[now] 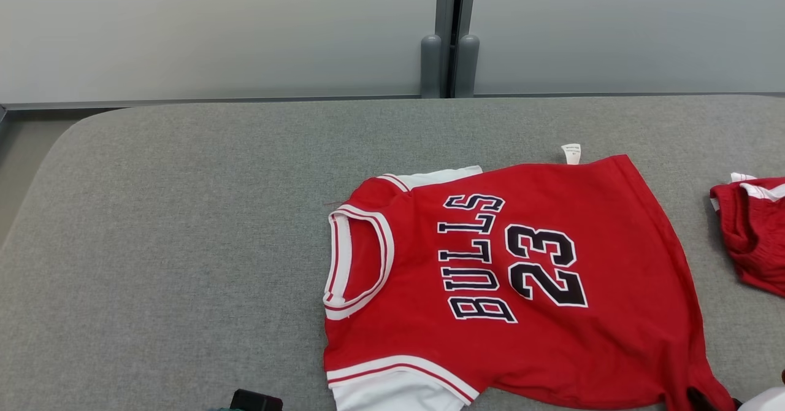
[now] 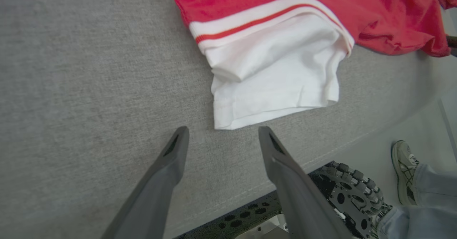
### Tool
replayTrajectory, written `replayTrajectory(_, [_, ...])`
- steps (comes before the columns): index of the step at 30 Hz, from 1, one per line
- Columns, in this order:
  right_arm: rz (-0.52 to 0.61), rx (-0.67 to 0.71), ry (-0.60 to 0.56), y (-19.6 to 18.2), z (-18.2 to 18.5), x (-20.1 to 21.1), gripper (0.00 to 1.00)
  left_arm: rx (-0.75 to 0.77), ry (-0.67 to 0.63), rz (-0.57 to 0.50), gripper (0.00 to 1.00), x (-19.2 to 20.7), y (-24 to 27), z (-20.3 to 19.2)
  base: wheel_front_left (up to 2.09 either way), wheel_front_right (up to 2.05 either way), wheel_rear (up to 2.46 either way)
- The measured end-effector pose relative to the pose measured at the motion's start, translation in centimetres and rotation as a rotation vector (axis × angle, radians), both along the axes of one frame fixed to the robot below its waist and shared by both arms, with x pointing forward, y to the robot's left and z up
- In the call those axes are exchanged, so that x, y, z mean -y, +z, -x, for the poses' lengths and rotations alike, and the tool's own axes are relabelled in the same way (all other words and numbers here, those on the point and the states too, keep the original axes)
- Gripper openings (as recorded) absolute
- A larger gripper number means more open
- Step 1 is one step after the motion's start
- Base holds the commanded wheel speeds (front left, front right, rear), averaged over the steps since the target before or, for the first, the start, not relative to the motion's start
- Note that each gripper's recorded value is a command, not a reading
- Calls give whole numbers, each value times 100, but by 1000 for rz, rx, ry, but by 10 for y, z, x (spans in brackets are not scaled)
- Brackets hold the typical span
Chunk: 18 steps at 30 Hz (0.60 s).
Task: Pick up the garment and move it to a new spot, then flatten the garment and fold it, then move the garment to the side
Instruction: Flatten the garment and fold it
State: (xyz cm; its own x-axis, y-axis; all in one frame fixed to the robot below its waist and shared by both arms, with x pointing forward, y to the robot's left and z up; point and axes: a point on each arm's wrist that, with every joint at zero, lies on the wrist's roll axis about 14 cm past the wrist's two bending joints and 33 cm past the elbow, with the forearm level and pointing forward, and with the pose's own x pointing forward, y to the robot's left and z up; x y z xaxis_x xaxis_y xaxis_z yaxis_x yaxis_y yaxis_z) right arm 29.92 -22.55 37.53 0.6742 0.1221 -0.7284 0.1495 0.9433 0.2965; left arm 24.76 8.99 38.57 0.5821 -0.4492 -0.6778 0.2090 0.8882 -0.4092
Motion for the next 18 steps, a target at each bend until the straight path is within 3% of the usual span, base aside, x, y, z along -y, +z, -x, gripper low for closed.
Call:
replayTrajectory(10, [-18,-21,23,-8,-6,-11,100,-49,-27,75,100,23,-14,-10,0,0,0])
replayTrajectory(11, [-20,-21,23,-8,-6,-11,100,-50,-28,78,95,24,-16,-11,0,0,0])
replayTrajectory(12, [-21,-21,23,-9,-7,-11,100,-50,-30,78,80,24,-16,-12,0,0,0])
replayTrajectory(13, [-22,-17,24,-8,-8,-12,71,-50,-33,78,42,25,-18,-13,0,0,0])
replayTrajectory(14, [-22,-8,25,-8,-9,-13,46,-49,-34,77,30,25,-18,-14,0,0,0])
replayTrajectory(15, [-24,-2,27,-7,-10,-14,6,-48,-32,81,0,25,-19,-16,0,0,0])
replayTrajectory(16, [-27,3,30,-7,-11,-15,0,-48,-31,83,0,25,-19,-16,0,0,0])
replayTrajectory(18, [-34,11,34,-6,-12,-18,0,-61,-40,89,0,27,-21,-13,0,0,0])
